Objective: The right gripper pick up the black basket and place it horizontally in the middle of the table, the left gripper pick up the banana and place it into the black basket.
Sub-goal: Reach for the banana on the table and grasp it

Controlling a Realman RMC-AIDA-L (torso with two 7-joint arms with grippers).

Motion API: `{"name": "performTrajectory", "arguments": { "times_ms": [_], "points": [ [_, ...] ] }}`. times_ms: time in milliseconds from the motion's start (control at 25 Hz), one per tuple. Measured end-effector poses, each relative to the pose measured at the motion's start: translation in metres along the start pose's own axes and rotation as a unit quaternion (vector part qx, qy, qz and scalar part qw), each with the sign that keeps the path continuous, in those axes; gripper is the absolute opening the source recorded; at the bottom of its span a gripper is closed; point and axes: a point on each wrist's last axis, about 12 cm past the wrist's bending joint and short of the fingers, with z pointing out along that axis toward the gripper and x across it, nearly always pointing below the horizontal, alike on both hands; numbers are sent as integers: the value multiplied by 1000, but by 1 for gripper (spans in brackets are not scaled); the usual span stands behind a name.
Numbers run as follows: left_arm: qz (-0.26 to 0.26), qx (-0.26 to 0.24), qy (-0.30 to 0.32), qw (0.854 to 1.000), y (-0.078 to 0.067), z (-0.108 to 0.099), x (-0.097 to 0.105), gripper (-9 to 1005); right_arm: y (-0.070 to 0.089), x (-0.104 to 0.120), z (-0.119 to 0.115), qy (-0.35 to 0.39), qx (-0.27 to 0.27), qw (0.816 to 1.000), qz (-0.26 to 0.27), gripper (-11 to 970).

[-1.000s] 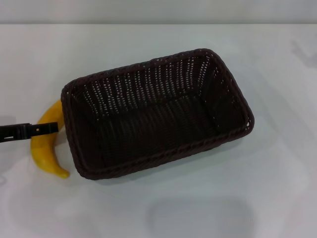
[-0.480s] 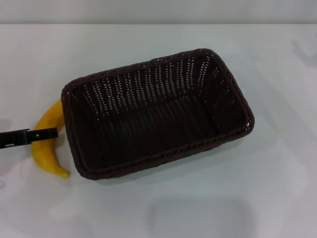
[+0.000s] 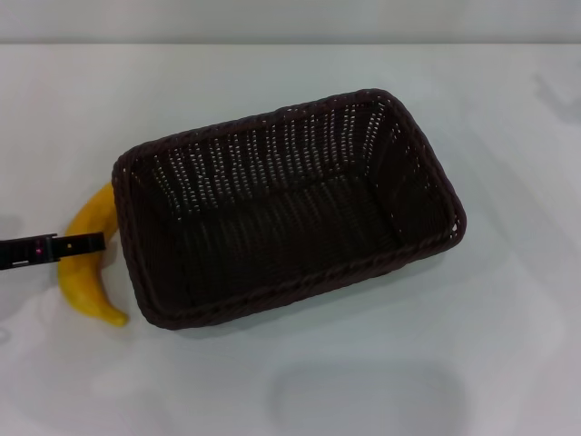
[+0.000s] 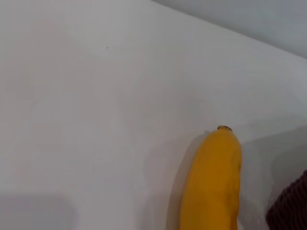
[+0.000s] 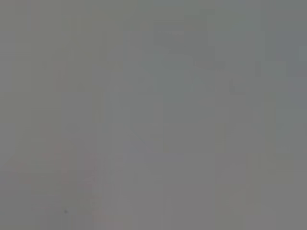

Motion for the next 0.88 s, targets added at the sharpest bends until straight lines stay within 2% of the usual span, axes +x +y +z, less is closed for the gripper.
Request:
{"name": "performTrajectory", "arguments": {
  "times_ms": [520, 880],
  "points": [
    [1, -1, 2, 1000, 1, 3, -3, 637, 2, -2, 2, -5, -4, 1000, -2, 795],
    [6, -7, -2, 1000, 3, 1, -8, 621, 5, -6, 4, -10, -11, 1000, -4, 794]
  ]
}}
